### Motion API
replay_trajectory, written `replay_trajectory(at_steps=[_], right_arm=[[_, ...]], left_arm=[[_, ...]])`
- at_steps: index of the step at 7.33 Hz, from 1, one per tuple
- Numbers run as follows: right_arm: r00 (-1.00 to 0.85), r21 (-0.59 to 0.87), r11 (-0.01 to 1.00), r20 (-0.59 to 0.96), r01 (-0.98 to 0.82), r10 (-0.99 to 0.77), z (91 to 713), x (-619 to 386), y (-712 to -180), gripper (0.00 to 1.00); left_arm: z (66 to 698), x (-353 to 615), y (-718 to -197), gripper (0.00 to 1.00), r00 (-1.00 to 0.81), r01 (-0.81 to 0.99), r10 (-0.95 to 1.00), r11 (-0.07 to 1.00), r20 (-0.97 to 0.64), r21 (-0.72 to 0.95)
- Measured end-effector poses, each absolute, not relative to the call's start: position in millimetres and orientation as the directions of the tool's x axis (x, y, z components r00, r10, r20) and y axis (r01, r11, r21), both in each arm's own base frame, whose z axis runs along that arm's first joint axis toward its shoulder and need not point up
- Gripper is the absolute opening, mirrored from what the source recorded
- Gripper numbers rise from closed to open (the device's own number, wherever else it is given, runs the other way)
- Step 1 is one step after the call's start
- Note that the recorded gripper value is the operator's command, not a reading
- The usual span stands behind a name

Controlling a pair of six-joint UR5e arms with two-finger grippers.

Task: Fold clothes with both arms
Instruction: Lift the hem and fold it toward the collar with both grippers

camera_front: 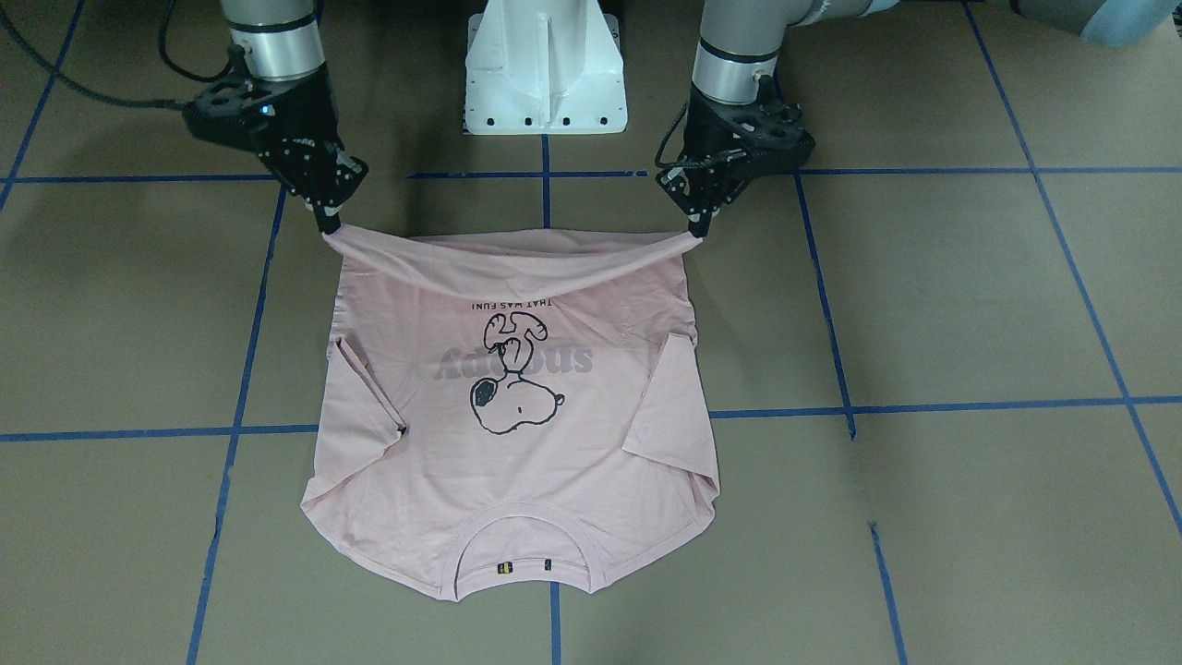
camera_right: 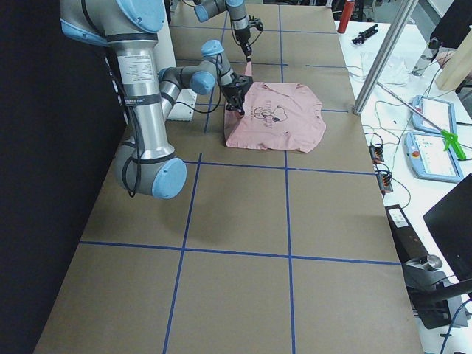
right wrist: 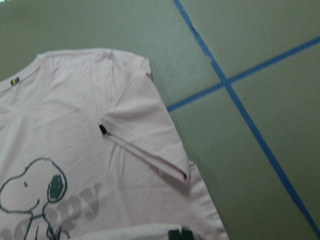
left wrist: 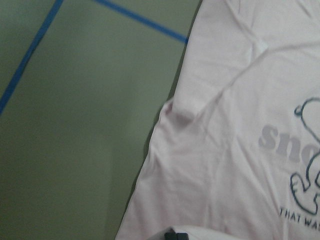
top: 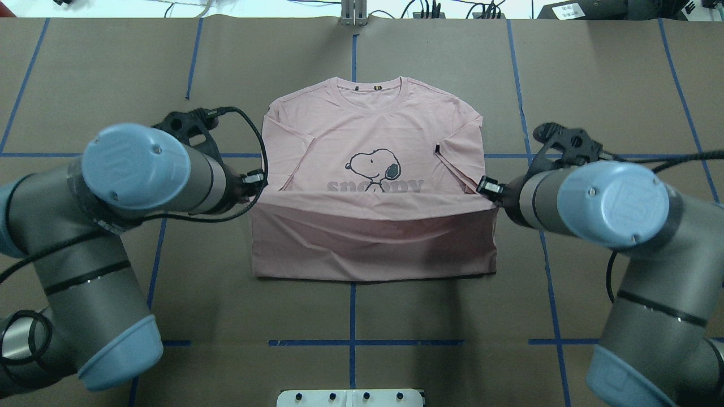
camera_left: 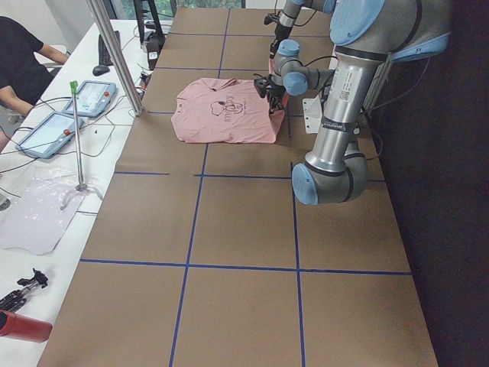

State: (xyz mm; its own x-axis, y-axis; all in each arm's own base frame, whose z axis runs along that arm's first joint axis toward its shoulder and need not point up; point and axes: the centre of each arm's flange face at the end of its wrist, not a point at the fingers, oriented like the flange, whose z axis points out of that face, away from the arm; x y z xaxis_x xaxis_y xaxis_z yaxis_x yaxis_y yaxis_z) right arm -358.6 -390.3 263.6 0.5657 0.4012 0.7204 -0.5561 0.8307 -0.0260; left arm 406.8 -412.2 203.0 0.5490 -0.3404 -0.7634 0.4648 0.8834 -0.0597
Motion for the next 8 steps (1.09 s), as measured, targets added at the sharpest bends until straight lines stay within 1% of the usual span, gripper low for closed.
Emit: replay_trajectory(at_steps=[2, 4, 6, 8], right_arm=[[0.616, 0.03, 0.827, 0.683, -0.561, 0.393, 273.3, -350.3, -462.4, 0.0], [0.657, 0.064, 0.825, 0.64, -0.562, 0.398, 279.7, -363.2, -521.1, 0.0], [0.688, 0.069, 0.827, 0.597, -0.558, 0.414, 283.3, -398.4, -572.8, 0.0], [0.685, 0.069, 0.827, 0.601, -0.559, 0.412, 307.1, -435.0, -611.3, 0.0]], left_arm=[[193.2, 392.9, -464.0, 0.0, 0.538, 0.525, -0.345, 0.851, -0.769, -0.014], [191.3, 420.0, -517.0, 0.0, 0.539, 0.587, -0.359, 0.809, -0.762, 0.034], [220.7, 461.5, -567.7, 0.0, 0.548, 0.627, -0.36, 0.774, -0.755, 0.087], [255.8, 494.0, -600.7, 0.0, 0.559, 0.639, -0.349, 0.759, -0.752, 0.123]])
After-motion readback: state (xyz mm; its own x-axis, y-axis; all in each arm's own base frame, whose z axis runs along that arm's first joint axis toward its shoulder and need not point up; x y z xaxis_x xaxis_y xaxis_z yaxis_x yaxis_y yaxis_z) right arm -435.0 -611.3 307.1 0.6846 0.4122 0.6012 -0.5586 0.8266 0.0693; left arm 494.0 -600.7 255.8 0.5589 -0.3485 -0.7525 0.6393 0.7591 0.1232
